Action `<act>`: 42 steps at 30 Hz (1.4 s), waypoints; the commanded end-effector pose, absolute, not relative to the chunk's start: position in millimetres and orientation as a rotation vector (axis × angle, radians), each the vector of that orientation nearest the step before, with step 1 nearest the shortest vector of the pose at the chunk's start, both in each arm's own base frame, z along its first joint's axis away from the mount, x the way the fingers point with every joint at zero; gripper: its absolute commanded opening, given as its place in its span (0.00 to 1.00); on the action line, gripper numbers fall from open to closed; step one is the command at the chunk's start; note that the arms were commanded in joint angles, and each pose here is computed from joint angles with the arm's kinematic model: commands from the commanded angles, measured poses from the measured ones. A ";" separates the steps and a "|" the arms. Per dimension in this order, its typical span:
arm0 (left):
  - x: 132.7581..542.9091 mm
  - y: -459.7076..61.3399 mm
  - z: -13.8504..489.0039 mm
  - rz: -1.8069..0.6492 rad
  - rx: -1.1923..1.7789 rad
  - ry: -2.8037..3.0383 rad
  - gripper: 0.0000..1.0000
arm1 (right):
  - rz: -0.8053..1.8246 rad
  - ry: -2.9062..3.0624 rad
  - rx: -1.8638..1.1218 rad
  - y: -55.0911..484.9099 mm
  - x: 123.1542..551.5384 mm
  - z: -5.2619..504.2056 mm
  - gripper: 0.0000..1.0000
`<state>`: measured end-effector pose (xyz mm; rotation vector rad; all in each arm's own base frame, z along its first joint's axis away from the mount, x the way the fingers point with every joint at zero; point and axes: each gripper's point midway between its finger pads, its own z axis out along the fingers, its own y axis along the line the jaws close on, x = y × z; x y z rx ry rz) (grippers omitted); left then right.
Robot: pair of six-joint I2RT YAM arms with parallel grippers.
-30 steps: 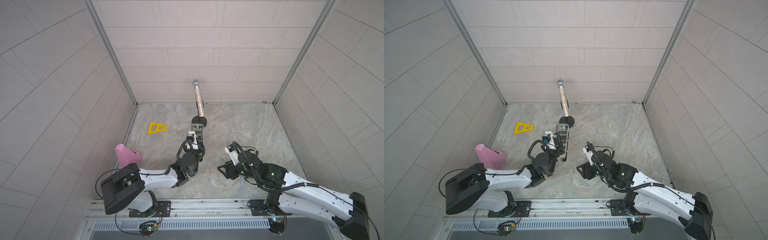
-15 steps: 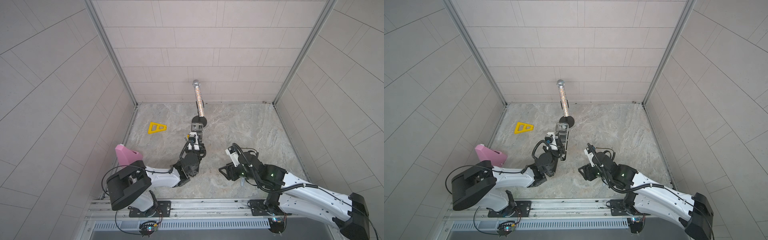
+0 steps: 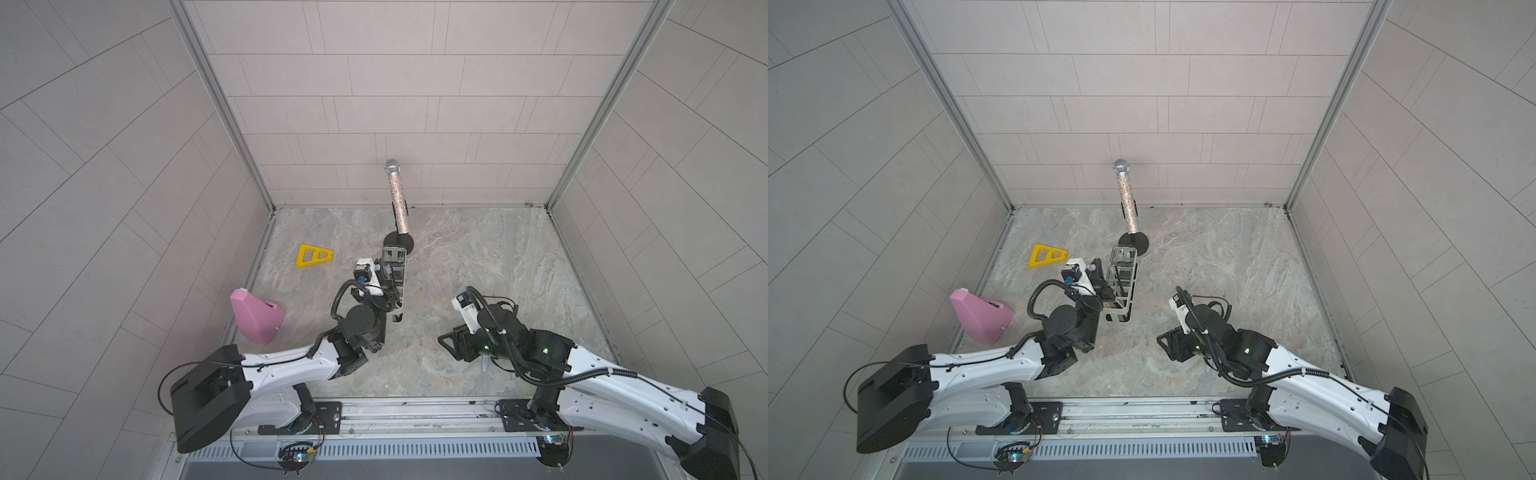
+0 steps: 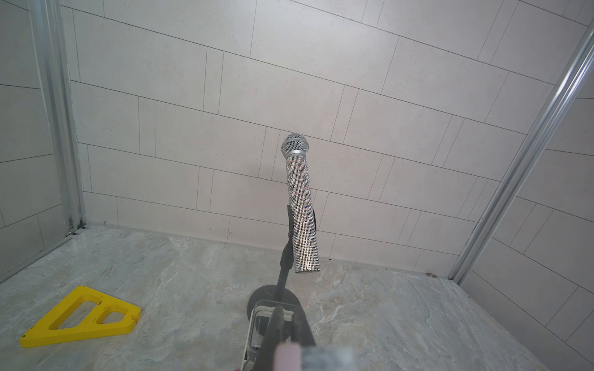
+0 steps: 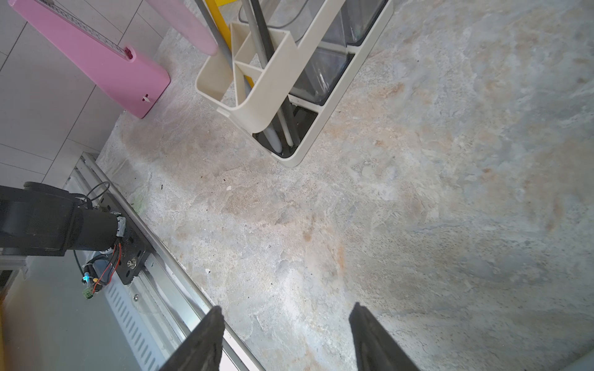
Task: Place the toothbrush into the toothbrush holder
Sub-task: Place the toothbrush in the toothbrush holder.
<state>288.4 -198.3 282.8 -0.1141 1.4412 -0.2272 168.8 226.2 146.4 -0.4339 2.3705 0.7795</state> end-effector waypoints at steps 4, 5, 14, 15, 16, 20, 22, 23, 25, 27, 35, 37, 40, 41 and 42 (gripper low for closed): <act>293.8 -196.3 275.0 -0.189 -0.100 1.466 0.00 | 0.782 2.371 -0.415 224.3 169.4 144.5 0.65; 295.3 -197.1 271.4 -0.187 -0.099 1.472 0.00 | 0.782 2.374 -0.416 224.1 169.0 143.7 0.65; 308.6 -206.1 244.7 -0.202 -0.101 1.497 0.00 | 0.778 2.375 -0.416 223.7 169.2 143.2 0.65; 309.9 -206.5 241.1 -0.203 -0.105 1.501 0.00 | 0.775 2.378 -0.415 223.2 169.2 142.2 0.65; 310.5 -207.0 237.3 -0.203 -0.105 1.506 0.00 | 0.775 2.376 -0.415 223.3 169.3 142.5 0.65; 312.1 -208.5 229.3 -0.206 -0.109 1.515 0.01 | 0.770 2.378 -0.416 222.2 169.4 141.7 0.65; 312.8 -209.9 227.1 -0.207 -0.105 1.520 0.01 | 0.770 2.378 -0.417 222.3 169.4 141.5 0.65; 313.0 -210.5 225.5 -0.207 -0.103 1.523 0.01 | 0.768 2.380 -0.415 221.5 169.6 140.5 0.65; 313.4 -212.2 222.7 -0.207 -0.096 1.529 0.01 | 0.768 2.380 -0.414 221.5 170.0 141.0 0.65; 314.0 -212.2 218.5 -0.200 -0.093 1.537 0.02 | 0.766 2.381 -0.416 221.2 169.8 140.1 0.65; 314.0 -213.2 210.9 -0.199 -0.086 1.551 0.07 | 0.766 2.383 -0.412 220.0 169.3 138.6 0.65; 313.9 -213.0 211.1 -0.198 -0.085 1.551 0.09 | 0.767 2.381 -0.411 220.0 169.5 139.3 0.65; 313.5 -211.6 211.1 -0.194 -0.090 1.551 0.15 | 0.767 2.382 -0.411 220.1 169.9 139.4 0.65; 313.5 -211.0 211.0 -0.192 -0.091 1.551 0.18 | 0.768 2.380 -0.410 220.1 170.0 140.0 0.65; 313.4 -210.9 211.3 -0.193 -0.092 1.551 0.20 | 0.768 2.380 -0.409 220.2 170.1 140.1 0.65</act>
